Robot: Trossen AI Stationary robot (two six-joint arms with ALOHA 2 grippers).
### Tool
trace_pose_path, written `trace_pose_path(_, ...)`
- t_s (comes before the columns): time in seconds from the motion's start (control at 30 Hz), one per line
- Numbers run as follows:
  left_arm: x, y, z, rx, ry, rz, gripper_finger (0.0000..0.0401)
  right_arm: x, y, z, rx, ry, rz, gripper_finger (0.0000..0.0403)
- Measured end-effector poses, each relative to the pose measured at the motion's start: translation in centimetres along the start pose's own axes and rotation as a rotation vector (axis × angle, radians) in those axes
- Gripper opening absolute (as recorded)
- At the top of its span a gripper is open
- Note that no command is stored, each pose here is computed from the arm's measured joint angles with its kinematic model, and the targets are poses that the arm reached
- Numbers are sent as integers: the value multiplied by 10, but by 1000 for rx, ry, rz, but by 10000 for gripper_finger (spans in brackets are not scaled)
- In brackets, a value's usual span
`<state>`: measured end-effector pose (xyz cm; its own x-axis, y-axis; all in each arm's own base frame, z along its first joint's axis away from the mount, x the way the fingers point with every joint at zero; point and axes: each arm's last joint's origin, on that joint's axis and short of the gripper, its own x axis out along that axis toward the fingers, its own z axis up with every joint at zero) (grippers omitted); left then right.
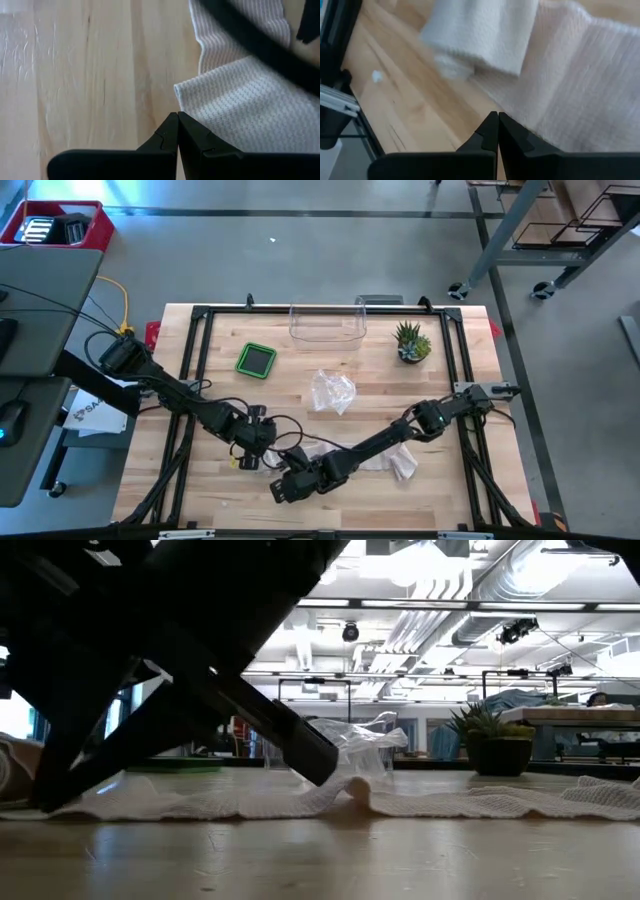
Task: Roll bandage
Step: Roll the bandage
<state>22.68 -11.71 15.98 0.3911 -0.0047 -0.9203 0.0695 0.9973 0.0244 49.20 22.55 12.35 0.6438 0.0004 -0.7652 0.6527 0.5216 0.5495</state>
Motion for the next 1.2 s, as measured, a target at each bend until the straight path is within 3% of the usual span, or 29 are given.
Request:
trace_pose_path(0.3,0,-3,3,45,-30,-44,0,4,-4,14,18,-9,-13,0)
trace_pose_path(0.57,0,0,-2,104,20,-11,0,-12,15,18,-8,28,118,0)
trace_pose_path(0.77,0,0,-1,108,13,-12,0,-15,12,-1,17,64,64,0)
trace_pose_path(0.97,0,-1,1,105,-4,-19,0,5,1,-9,66,98,40,0)
trace_pose_path(1.2,0,-3,5,96,-42,-48,0,7,-3,-3,90,80,10,0)
